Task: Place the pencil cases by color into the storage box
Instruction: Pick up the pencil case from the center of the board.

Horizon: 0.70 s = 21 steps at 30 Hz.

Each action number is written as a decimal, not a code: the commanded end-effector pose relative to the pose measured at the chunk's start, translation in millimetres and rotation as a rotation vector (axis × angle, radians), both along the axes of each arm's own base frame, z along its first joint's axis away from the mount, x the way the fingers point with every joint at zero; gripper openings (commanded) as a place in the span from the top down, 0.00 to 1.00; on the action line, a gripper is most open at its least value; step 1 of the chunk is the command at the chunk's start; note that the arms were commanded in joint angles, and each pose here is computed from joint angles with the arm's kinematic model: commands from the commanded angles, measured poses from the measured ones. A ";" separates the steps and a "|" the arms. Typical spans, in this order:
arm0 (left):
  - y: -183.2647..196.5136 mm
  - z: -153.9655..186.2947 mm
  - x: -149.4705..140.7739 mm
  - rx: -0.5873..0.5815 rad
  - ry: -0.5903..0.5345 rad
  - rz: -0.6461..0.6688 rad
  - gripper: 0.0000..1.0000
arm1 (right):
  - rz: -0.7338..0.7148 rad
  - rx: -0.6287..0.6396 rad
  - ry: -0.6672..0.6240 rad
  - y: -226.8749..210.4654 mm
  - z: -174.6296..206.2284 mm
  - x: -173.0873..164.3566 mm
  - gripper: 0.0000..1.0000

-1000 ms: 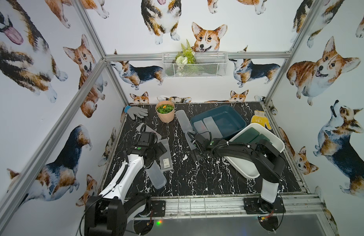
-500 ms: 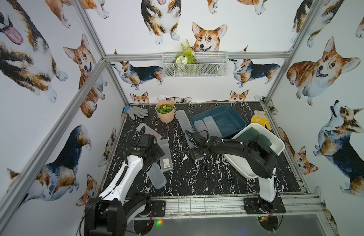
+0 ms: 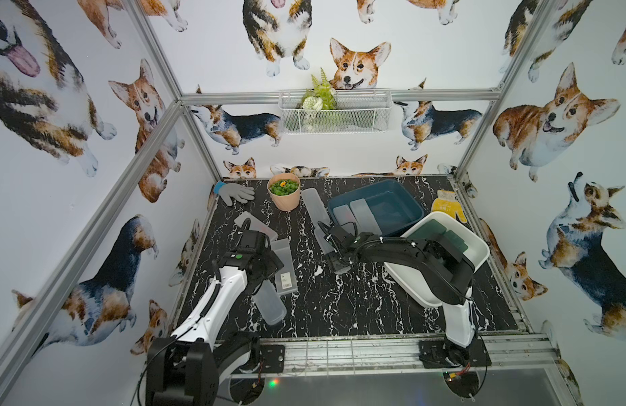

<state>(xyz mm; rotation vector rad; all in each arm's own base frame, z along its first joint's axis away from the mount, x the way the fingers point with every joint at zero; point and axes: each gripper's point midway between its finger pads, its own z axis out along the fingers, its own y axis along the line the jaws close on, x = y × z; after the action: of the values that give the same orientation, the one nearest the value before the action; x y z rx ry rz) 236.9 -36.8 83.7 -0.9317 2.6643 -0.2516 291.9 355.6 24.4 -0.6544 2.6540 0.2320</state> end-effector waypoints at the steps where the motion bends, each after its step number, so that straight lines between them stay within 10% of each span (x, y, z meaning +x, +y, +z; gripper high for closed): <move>1: -1.1 0.9 2.6 -0.013 -0.005 0.014 0.02 | 0.032 0.029 0.037 10.1 11.2 -12.7 0.42; 21: -6.3 31.6 39.3 -0.038 -0.110 0.021 0.03 | 0.073 0.225 -0.021 51.2 103.4 -29.6 0.43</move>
<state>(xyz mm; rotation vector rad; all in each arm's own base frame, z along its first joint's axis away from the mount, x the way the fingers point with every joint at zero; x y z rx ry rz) 264.8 -42.2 106.6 -0.9160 2.6002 -0.3134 260.6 406.7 109.6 -0.6959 2.5607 0.5070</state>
